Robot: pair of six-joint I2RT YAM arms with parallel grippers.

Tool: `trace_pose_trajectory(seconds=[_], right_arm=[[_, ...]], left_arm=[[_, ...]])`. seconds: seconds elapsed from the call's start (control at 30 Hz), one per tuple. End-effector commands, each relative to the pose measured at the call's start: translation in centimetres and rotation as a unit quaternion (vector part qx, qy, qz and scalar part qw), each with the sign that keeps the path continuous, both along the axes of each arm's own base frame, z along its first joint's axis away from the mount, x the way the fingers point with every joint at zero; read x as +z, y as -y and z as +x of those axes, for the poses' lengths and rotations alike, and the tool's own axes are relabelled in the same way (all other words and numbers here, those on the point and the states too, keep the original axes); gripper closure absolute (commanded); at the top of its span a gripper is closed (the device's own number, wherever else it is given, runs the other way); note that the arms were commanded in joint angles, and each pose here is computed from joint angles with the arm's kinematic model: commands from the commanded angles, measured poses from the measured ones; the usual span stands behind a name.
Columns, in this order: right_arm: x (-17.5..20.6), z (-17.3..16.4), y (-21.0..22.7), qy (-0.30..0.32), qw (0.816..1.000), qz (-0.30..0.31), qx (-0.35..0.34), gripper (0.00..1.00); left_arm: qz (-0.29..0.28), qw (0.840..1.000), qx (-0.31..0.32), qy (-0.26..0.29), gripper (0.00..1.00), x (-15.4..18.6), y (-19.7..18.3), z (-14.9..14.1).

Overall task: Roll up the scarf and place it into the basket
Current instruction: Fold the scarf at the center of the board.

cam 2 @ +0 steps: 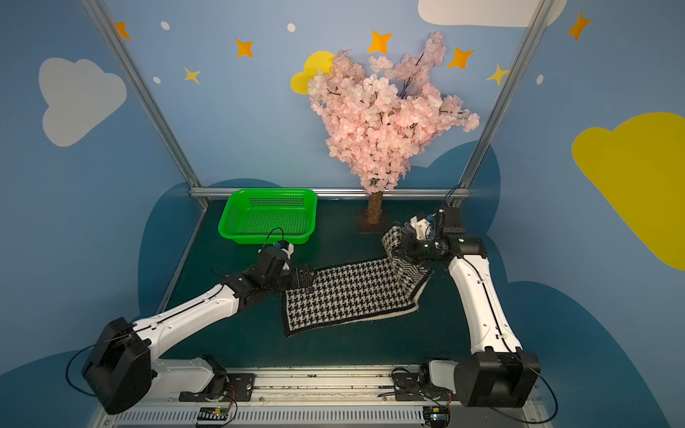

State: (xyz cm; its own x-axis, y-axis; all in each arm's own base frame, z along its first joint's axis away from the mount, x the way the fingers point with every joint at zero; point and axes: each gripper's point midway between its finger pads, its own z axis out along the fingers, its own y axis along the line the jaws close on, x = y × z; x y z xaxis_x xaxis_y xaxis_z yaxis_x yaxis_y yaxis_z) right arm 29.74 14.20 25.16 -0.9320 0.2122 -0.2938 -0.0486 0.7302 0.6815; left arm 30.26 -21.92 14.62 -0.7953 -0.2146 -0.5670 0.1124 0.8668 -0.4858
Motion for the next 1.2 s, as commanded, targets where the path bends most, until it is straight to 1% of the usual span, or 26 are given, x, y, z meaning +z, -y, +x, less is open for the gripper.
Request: trace_pose_trajectory(seconds=[0.0, 0.23, 0.43, 0.5, 0.77, 0.87, 1.03, 1.17], right_arm=[[-0.2, 0.6, -3.7, -0.01, 1.0, 0.002, 0.018, 1.0], [-3.8, -0.7, -10.9, -0.034, 0.994, -0.035, 0.1, 1.0], [-6.5, -1.4, -15.8, -0.053, 0.985, -0.058, 0.151, 1.0], [-7.5, -1.7, -17.2, -0.054, 0.983, -0.072, 0.16, 1.0], [-9.4, -2.8, -22.4, -0.058, 0.977, -0.075, 0.193, 1.0], [-9.5, -3.4, -23.8, -0.061, 0.974, -0.076, 0.203, 1.0], [-8.6, -3.7, -25.7, -0.053, 0.975, -0.064, 0.207, 1.0], [-8.6, -3.9, -27.1, -0.057, 0.974, -0.061, 0.212, 1.0]], left_arm=[[0.01, 0.999, 0.03, 0.013, 0.0, 1.1, -2.5, -0.2], [-0.002, 0.996, 0.093, 0.012, 0.0, 2.2, -8.4, -1.6], [-0.001, 0.994, 0.106, 0.008, 0.0, 2.5, -10.6, -2.5], [0.0, 0.994, 0.11, 0.01, 0.0, 2.7, -11.0, -2.6], [-0.005, 0.993, 0.114, 0.003, 0.0, 1.9, -11.4, -3.1], [-0.004, 0.993, 0.117, -0.004, 0.0, 1.3, -11.5, -3.1], [-0.005, 0.992, 0.122, -0.011, 0.0, 0.0, -11.7, -3.4], [-0.009, 0.993, 0.12, -0.012, 0.0, -0.4, -11.7, -3.7]])
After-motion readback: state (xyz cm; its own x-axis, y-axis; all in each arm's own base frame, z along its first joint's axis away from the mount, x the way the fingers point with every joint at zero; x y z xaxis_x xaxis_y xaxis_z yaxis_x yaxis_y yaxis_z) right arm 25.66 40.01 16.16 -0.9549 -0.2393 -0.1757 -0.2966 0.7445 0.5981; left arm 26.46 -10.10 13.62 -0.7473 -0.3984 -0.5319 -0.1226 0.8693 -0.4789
